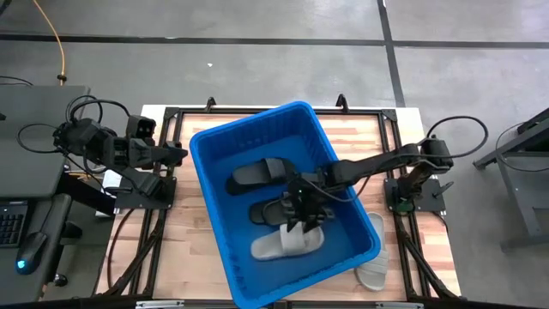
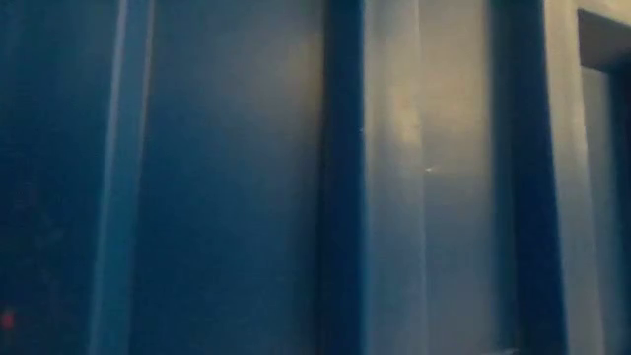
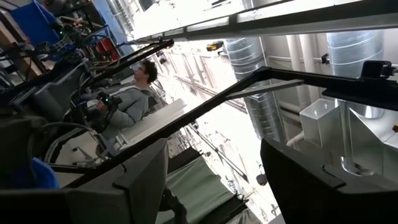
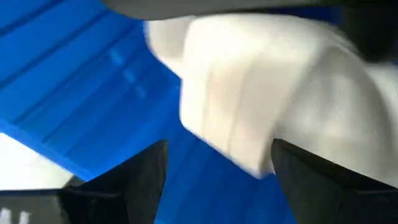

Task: Pick and place slides into bin
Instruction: Put the top white slide in the bin, then put the white slide in the bin

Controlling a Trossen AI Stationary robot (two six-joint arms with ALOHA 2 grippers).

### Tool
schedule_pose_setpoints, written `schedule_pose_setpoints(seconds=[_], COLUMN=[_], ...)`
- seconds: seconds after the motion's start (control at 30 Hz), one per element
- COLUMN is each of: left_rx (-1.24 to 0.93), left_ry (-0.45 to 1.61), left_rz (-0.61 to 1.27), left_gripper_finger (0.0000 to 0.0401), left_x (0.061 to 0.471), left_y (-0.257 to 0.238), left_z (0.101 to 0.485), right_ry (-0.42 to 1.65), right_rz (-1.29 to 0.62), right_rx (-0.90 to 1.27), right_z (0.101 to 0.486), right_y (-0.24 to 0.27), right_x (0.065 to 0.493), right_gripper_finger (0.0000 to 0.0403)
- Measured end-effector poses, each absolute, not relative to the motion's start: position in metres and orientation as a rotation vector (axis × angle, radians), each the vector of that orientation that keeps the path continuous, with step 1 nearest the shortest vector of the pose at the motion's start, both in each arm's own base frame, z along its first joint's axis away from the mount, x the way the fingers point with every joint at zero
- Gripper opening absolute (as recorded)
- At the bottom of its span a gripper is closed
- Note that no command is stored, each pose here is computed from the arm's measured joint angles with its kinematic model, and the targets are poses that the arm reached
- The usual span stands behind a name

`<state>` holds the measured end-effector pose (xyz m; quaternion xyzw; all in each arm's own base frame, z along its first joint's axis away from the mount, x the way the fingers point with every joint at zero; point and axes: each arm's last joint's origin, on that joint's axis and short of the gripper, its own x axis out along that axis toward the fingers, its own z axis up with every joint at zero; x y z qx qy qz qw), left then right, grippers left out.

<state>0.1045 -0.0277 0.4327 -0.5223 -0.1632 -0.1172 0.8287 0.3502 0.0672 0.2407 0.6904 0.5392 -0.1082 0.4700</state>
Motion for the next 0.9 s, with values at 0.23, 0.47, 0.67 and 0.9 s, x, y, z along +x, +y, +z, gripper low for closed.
schedule_pose_setpoints(seconds=[0.23, 0.47, 0.67, 0.9], left_rx=[-1.109, -1.100, -1.054, -1.036], left_ry=[-0.346, -0.347, -0.352, -0.353], left_rz=[-0.249, -0.248, -0.239, -0.235], left_gripper_finger=[0.0243, 0.0243, 0.0243, 0.0244], left_x=[0.105, 0.104, 0.104, 0.104], left_y=[-0.028, -0.028, -0.028, -0.028], left_z=[0.433, 0.433, 0.433, 0.433], right_ry=[1.503, 1.422, 1.298, 1.300], right_rz=[-0.328, -0.289, -0.300, -0.399], right_rx=[1.634, 1.467, 1.344, 1.206], right_z=[0.266, 0.308, 0.348, 0.392], right_y=[0.068, 0.063, 0.054, 0.047], right_x=[0.339, 0.338, 0.335, 0.310], right_gripper_finger=[0.0273, 0.0273, 0.0273, 0.0270])
